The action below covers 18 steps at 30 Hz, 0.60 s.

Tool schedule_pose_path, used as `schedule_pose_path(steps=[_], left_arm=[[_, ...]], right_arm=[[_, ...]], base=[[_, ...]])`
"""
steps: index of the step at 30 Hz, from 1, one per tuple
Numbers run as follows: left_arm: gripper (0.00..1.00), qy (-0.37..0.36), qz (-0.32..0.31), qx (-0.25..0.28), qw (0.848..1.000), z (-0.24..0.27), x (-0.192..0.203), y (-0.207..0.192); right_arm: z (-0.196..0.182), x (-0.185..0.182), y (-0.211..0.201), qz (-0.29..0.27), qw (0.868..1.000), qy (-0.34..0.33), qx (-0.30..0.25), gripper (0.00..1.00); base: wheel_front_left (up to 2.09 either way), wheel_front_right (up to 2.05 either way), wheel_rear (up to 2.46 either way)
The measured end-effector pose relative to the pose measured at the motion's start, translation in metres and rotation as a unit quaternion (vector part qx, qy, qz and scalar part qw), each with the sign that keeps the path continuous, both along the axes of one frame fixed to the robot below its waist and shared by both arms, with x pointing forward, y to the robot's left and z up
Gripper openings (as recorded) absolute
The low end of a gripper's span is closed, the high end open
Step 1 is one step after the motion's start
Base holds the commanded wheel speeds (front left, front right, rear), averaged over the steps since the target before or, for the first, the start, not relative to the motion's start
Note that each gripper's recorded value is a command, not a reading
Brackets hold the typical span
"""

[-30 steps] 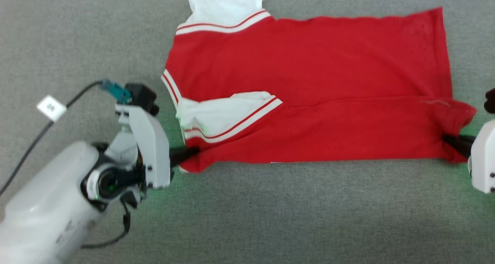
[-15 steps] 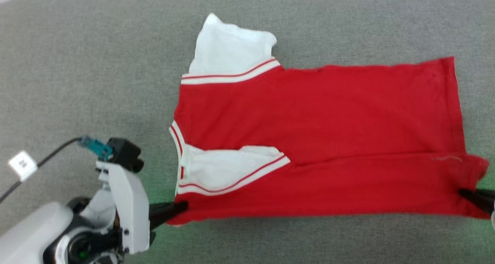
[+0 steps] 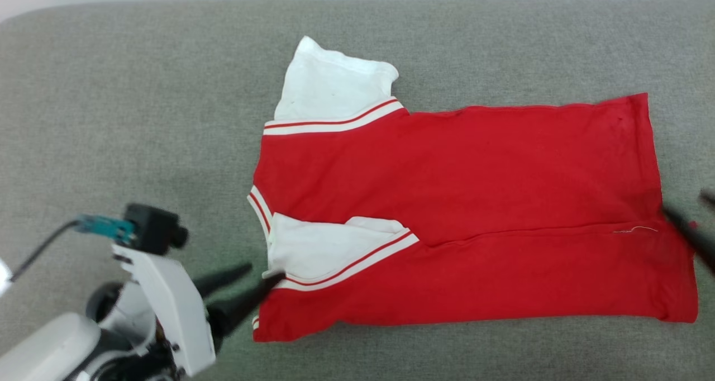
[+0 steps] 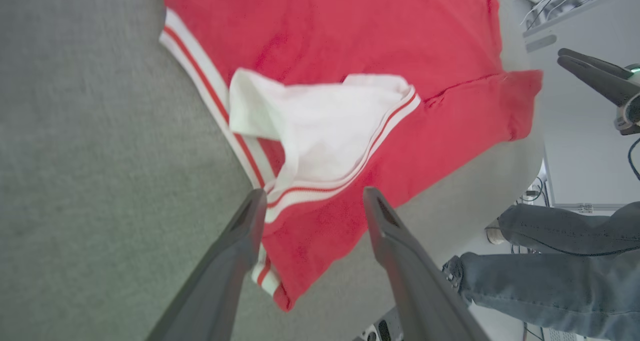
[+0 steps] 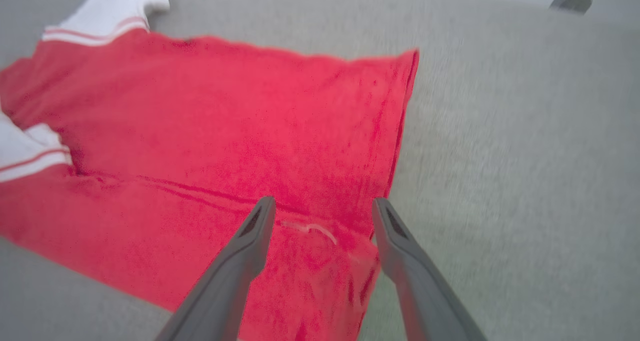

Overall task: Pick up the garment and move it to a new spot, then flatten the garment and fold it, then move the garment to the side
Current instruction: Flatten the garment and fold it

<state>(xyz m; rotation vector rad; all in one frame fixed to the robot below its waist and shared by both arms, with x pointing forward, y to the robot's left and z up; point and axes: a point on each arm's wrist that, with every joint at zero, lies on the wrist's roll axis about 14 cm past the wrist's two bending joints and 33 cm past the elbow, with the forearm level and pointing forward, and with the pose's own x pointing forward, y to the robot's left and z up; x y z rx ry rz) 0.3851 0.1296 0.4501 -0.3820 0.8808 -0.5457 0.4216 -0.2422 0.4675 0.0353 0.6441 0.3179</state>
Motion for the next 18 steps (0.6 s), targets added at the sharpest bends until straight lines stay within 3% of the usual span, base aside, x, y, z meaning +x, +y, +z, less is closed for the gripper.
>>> schedule_pose_path(steps=[4,9,15,18], left_arm=[[1.00,-0.080,0.033,0.002,0.996,0.018,0.024,0.010],[1.00,-0.190,0.087,0.004,0.978,0.041,0.077,0.020],[1.00,-0.263,0.104,0.031,0.959,0.056,0.144,0.012],[1.00,-0.281,0.094,0.056,0.953,0.063,0.179,0.006]], right_arm=[[0.037,0.033,0.000,-0.037,0.991,-0.125,0.018,1.00],[0.067,0.059,0.015,-0.080,0.963,-0.248,0.073,1.00],[0.091,0.072,0.013,-0.134,0.924,-0.338,0.116,1.00],[0.093,0.072,0.012,-0.148,0.916,-0.350,0.126,1.00]], base=[[0.00,0.00,0.00],[0.00,0.00,0.00],[0.00,0.00,0.00],[0.00,0.00,0.00]])
